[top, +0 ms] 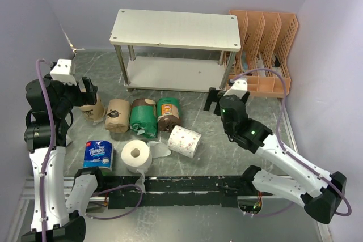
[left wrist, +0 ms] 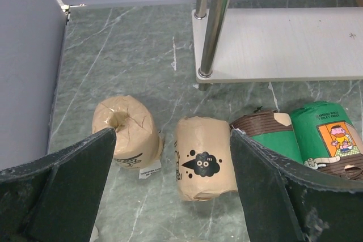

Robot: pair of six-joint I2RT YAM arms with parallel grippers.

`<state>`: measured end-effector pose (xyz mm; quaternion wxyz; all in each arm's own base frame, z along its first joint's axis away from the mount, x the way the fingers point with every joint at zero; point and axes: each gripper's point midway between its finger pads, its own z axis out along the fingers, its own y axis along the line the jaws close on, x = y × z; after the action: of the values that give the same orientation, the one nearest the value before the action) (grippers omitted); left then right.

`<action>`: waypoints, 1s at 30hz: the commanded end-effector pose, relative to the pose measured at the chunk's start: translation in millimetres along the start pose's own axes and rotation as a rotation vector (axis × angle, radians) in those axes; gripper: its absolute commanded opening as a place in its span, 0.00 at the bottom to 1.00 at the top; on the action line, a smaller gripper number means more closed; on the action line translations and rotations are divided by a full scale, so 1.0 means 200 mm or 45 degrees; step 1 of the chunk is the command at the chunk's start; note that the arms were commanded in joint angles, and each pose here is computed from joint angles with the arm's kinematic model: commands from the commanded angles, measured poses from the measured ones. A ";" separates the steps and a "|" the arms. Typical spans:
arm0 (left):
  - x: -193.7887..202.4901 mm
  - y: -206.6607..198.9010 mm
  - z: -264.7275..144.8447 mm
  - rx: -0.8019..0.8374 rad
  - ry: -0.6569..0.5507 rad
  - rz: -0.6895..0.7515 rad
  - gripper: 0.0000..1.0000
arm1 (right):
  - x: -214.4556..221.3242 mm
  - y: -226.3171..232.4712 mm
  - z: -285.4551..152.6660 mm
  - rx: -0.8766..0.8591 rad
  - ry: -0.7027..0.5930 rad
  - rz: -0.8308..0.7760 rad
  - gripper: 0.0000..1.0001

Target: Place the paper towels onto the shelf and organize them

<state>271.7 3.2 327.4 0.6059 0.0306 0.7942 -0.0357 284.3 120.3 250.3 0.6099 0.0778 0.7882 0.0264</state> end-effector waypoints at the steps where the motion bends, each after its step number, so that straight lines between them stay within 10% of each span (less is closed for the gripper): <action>1: -0.06 0.04 -0.01 -0.053 -0.062 0.014 0.94 | 0.12 0.35 -0.04 -0.477 0.191 -0.106 0.95; 6: -0.06 0.04 -0.02 -0.046 -0.065 0.015 0.94 | 0.43 0.65 -0.07 -0.456 0.581 -0.240 0.88; 30: -0.05 0.05 -0.03 -0.081 -0.071 0.035 0.94 | 0.70 0.84 -0.18 -0.067 0.708 -0.626 0.80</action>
<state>268.5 12.7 327.3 0.6112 0.0172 0.7912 -0.0118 235.6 322.6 163.3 0.3742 -0.1481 0.9139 -0.0531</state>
